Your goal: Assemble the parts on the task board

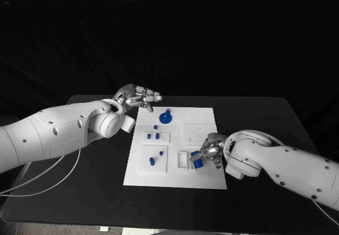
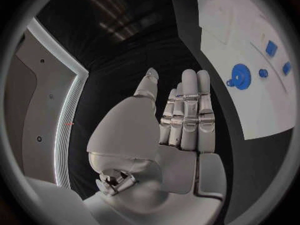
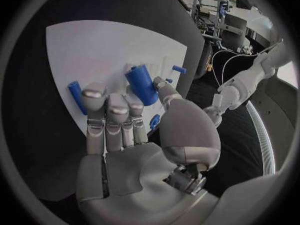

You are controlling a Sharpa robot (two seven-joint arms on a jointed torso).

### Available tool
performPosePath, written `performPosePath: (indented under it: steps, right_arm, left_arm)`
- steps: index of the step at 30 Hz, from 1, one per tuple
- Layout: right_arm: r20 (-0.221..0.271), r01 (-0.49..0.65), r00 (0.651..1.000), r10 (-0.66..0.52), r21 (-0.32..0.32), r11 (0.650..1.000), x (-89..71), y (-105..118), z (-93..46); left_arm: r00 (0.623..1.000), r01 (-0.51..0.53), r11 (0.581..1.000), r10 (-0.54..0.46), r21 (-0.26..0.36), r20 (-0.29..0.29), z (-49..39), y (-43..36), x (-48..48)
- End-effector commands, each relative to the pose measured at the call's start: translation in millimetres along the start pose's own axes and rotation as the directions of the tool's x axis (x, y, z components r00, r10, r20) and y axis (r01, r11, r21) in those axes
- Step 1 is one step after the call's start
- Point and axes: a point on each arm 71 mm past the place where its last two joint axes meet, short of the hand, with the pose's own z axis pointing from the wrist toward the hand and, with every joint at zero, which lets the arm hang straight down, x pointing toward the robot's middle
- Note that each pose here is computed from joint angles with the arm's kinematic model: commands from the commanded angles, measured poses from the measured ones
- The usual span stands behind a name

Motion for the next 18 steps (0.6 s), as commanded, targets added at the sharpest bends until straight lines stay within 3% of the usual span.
performPosePath:
  steps: [1,18]
  right_arm:
    - [-0.051,-0.051,0.997,0.052,0.010,0.999,3.6,4,-0.5]
    - [-0.074,-0.009,0.997,0.010,0.013,1.000,10.6,21,14.0]
  left_arm:
    - [1.000,0.009,1.000,-0.009,0.002,-0.014,0.3,-1.1,2.2]
    - [1.000,0.011,1.000,-0.011,-0.001,-0.024,1.2,-1.4,4.7]
